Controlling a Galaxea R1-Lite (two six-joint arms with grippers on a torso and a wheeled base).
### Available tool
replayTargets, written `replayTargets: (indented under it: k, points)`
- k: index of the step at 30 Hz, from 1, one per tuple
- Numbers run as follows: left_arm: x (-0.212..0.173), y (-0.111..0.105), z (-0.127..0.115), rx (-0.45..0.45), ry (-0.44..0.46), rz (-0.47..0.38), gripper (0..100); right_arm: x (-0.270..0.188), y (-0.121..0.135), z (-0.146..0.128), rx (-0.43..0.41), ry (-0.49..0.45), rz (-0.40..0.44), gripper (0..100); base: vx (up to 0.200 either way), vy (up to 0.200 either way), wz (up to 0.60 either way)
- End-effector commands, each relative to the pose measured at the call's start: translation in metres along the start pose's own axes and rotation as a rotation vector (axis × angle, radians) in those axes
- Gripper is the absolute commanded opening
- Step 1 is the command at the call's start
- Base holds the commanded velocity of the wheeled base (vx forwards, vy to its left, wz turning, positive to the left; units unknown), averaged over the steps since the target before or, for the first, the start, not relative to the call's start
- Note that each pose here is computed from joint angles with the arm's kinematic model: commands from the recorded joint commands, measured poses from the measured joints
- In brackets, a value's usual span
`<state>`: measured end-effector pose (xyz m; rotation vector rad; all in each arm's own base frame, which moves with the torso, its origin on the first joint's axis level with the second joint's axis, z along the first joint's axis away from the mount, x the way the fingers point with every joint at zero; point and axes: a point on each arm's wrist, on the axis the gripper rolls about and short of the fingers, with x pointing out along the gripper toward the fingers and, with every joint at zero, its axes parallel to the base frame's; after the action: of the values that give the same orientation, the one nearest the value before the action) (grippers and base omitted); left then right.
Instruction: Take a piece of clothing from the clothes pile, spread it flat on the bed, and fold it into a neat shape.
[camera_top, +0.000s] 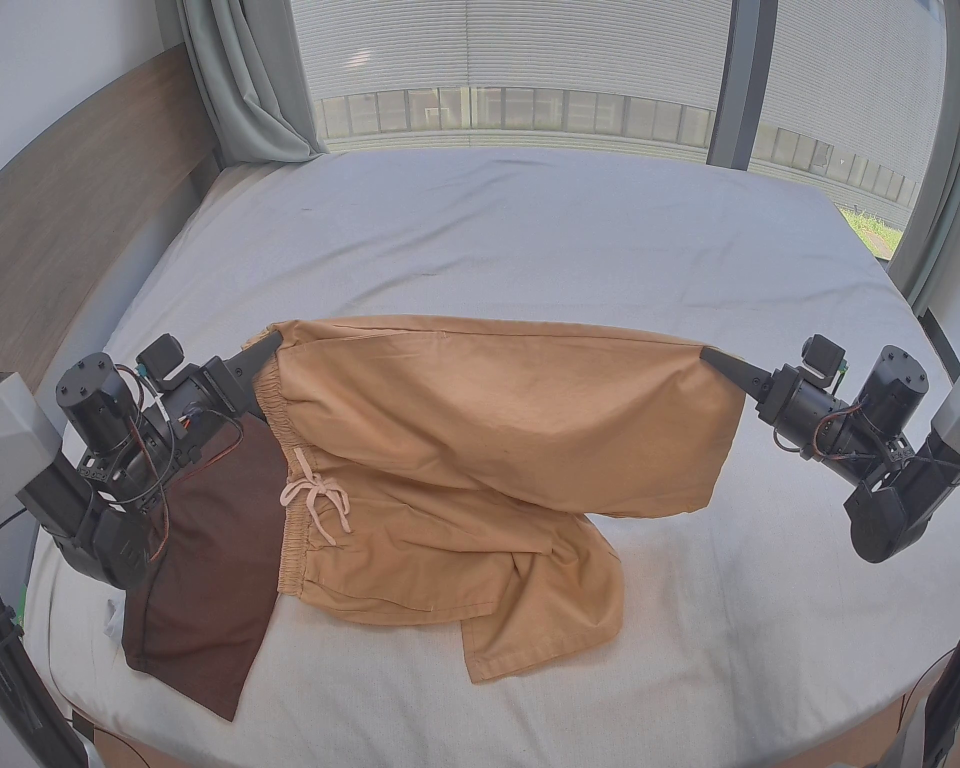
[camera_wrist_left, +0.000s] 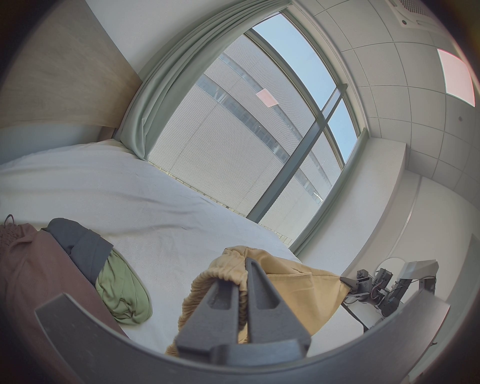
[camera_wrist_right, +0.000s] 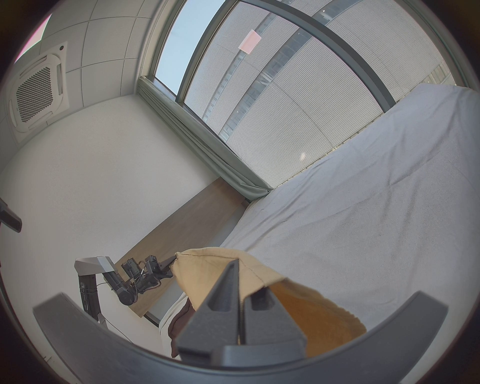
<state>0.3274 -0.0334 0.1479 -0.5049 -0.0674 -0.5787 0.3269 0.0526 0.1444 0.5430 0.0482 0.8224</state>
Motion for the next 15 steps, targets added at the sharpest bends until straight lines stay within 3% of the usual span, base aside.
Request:
replayTargets:
  k: [1,15]
  points:
    - [0.011,0.013,-0.01,-0.008,0.01,0.013,0,0.009,-0.013,-0.005,0.005,0.005,-0.004,0,0.0,0.0,0.0]
    - [0.038,0.036,-0.02,-0.003,-0.034,0.051,0,0.031,-0.041,-0.013,0.0,-0.001,-0.003,0,0.0,0.0,0.0]
